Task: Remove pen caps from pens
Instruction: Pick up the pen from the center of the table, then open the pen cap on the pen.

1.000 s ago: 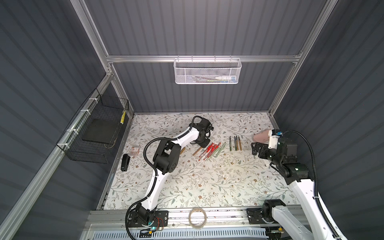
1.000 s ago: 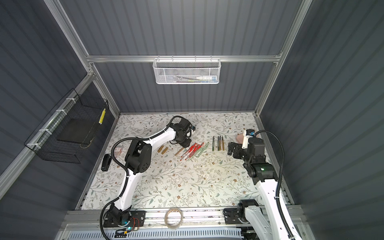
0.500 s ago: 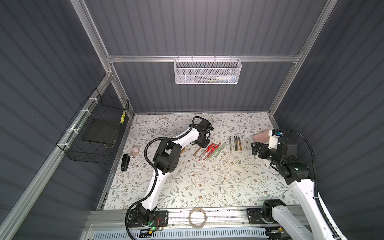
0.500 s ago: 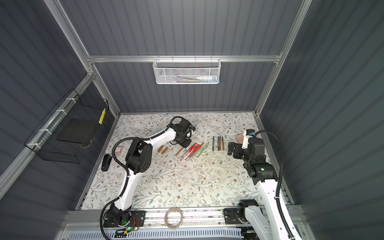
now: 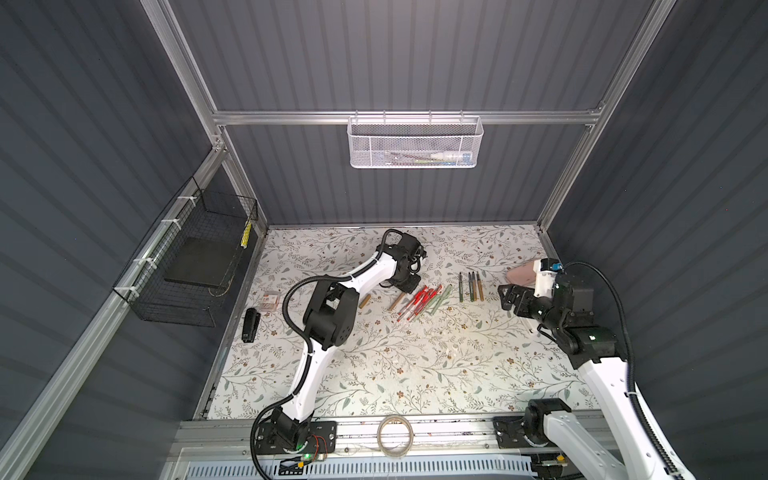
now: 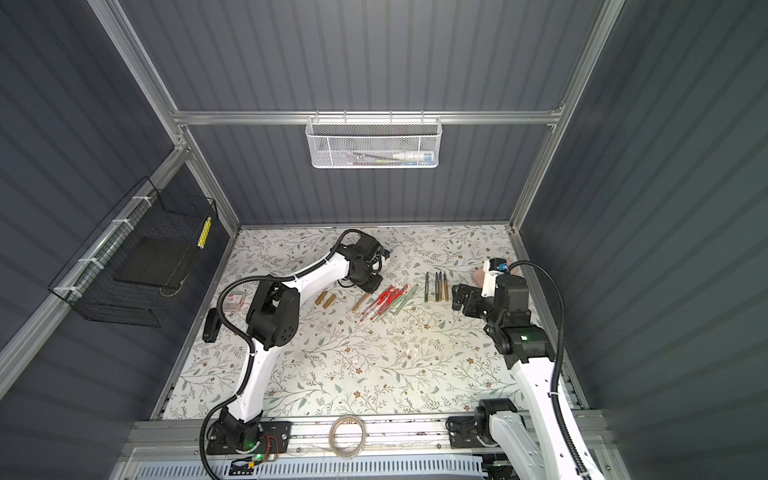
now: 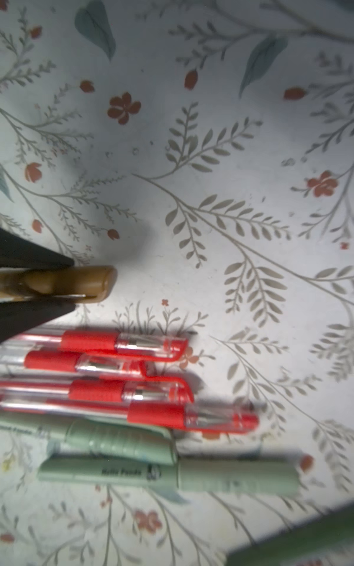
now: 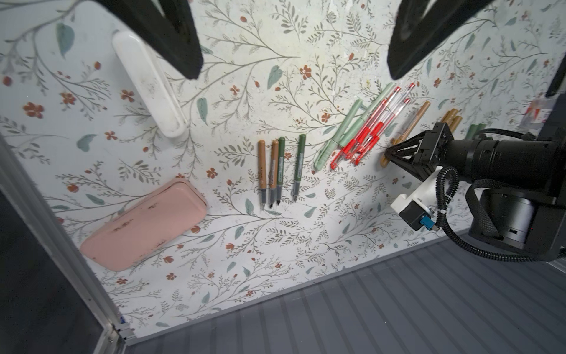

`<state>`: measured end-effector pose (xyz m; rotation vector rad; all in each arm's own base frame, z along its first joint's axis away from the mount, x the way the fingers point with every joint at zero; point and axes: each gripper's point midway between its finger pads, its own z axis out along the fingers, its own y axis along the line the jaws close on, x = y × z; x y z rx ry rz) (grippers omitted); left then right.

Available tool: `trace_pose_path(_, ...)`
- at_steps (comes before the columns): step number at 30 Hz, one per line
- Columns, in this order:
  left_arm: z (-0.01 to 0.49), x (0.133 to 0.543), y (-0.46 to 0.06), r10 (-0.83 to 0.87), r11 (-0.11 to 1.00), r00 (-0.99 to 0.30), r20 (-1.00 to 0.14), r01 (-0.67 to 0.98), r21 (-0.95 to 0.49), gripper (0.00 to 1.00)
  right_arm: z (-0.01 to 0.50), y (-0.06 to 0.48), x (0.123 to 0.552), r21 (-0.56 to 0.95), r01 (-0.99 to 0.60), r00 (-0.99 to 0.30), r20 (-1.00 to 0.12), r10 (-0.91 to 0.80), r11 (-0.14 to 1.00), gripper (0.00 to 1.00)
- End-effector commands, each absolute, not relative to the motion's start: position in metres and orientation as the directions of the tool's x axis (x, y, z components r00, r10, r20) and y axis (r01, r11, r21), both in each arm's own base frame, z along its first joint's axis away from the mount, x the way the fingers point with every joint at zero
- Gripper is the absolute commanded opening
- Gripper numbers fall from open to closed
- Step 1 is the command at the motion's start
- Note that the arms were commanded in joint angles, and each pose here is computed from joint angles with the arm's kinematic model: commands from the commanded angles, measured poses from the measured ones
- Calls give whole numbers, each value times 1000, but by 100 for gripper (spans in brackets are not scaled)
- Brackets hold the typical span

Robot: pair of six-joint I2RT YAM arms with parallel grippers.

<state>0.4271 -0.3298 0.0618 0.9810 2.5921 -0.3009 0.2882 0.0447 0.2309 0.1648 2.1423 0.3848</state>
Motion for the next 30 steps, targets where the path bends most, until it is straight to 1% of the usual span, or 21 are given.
trace_pose_path(1, 133, 435, -330, 500, 753, -700, -509, 642, -142, 16, 234, 76, 292, 466, -95, -573, -748, 335, 880, 94)
trace_pose_path(5, 177, 443, -321, 387, 759, -717, -579, 605, -242, 16, 236, 129, 300, 536, -181, -603, -723, 337, 825, 93)
trace_pose_path(8, 210, 450, -309, 269, 750, -742, -615, 561, -349, 15, 240, 175, 309, 576, -250, -638, -702, 315, 778, 93)
trace_pose_path(10, 233, 451, -303, 192, 714, -751, -631, 548, -435, 14, 244, 205, 316, 608, -291, -652, -691, 312, 739, 93)
trace_pose_path(13, 253, 446, -294, 155, 696, -737, -658, 554, -457, 13, 242, 252, 330, 654, -333, -691, -659, 296, 679, 92)
trace_pose_path(17, 268, 435, -287, 90, 659, -731, -677, 553, -509, 13, 242, 299, 346, 698, -363, -731, -624, 276, 617, 89)
trace_pose_path(21, 273, 427, -277, 48, 640, -741, -669, 537, -550, 13, 253, 335, 357, 745, -403, -743, -606, 285, 531, 85)
trace_pose_path(22, 274, 426, -275, 34, 633, -748, -663, 529, -565, 13, 254, 345, 355, 762, -418, -762, -590, 266, 494, 84)
trace_pose_path(26, 279, 426, -268, -3, 617, -756, -654, 513, -596, 14, 255, 366, 360, 776, -435, -779, -578, 241, 456, 76)
trace_pose_path(30, 283, 423, -270, -13, 600, -761, -648, 513, -614, 14, 252, 375, 366, 773, -439, -779, -581, 234, 458, 70)
